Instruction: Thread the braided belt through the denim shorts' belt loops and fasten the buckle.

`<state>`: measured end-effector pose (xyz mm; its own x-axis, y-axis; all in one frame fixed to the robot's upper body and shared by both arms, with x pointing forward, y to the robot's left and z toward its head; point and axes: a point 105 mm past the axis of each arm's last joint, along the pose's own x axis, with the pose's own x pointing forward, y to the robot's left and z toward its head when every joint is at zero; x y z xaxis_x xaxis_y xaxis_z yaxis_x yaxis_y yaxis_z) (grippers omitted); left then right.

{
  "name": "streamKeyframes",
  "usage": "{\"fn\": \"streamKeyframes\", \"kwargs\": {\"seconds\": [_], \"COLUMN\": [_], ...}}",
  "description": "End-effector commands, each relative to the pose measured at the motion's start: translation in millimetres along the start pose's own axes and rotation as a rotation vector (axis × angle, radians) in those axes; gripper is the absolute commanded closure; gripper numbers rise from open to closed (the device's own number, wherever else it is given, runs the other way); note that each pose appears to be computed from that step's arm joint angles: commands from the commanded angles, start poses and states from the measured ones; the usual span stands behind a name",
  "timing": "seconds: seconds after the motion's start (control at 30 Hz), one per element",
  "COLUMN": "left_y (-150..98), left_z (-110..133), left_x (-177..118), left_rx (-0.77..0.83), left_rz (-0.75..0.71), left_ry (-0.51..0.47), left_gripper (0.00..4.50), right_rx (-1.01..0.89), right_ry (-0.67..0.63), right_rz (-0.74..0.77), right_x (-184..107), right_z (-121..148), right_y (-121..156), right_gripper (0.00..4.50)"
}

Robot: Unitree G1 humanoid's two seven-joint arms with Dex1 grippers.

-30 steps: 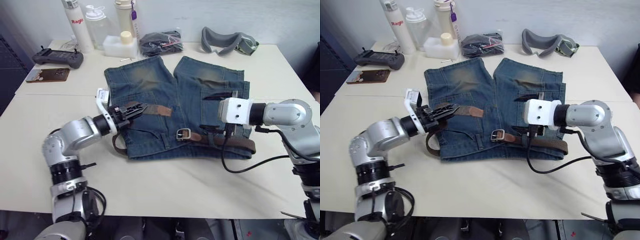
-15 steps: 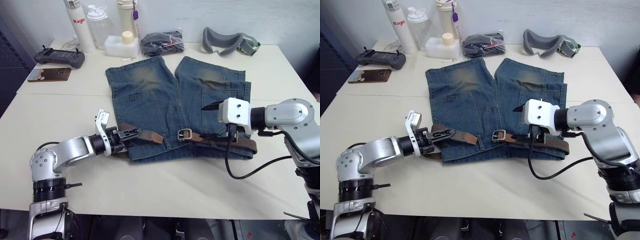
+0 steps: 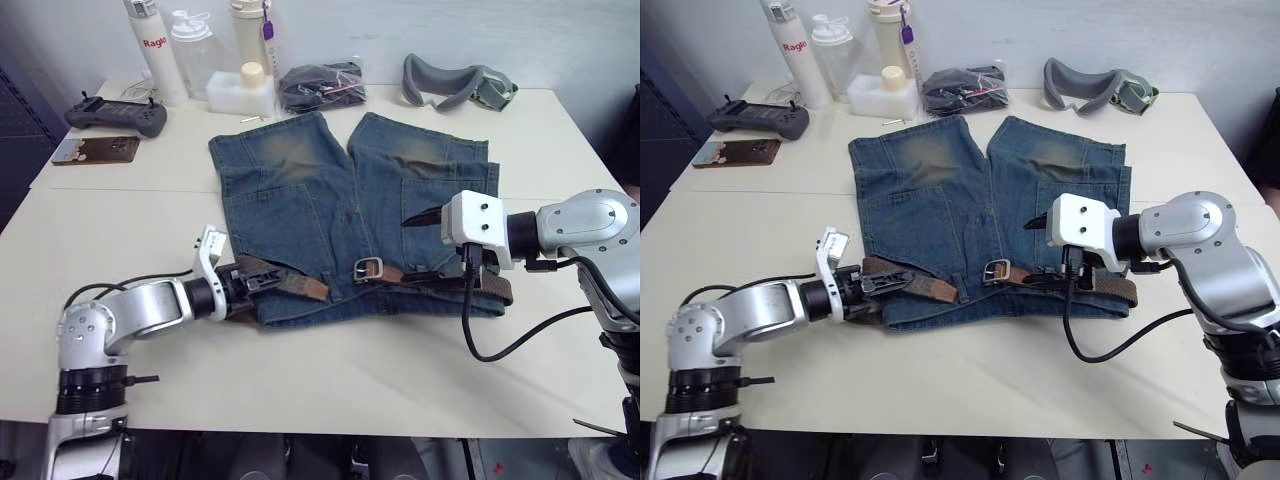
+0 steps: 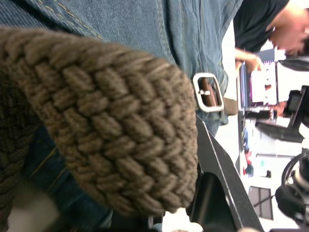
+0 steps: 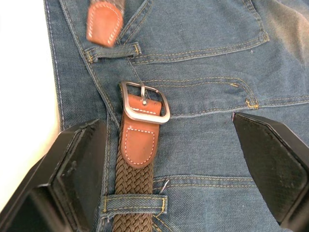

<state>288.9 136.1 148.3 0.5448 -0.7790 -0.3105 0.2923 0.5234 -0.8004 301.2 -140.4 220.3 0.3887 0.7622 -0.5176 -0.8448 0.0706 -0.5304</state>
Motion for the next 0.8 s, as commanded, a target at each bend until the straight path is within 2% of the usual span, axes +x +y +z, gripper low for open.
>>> {"fn": "streamKeyframes", "kwargs": {"seconds": [0.03,0.1,0.27,0.43,0.67,0.8], "left_y": [-5.8,-4.4,-4.6,-10.2,-16.0,-28.8], "left_z": [-3.7,-2.7,-1.0,-6.4,-4.3,-15.2], "left_x": [-2.5,-4.0,8.2,31.1,39.7,49.4], "left_rx": [0.033,0.03,-0.019,-0.117,-0.257,-0.293], "left_rz": [-0.041,-0.042,-0.056,-0.044,0.034,0.01], "left_ry": [0.066,0.084,0.056,-0.045,-0.193,-0.185], "left_gripper": [4.5,4.5,4.5,4.5,4.5,4.5], "right_rx": [-0.026,-0.022,-0.025,-0.027,-0.026,-0.027], "right_ry": [0.014,0.015,0.009,0.011,0.011,0.001], "right_rz": [-0.028,-0.029,-0.05,-0.07,-0.081,-0.071], "right_x": [-9.9,-10.2,-7.5,-6.6,-7.4,-5.1], "right_z": [3.3,2.9,3.4,3.5,4.2,7.6], "right_y": [-3.2,-2.8,-3.8,-4.6,-4.6,-3.0], "right_gripper": [0.09,0.09,0.09,0.09,0.09,0.09]}}
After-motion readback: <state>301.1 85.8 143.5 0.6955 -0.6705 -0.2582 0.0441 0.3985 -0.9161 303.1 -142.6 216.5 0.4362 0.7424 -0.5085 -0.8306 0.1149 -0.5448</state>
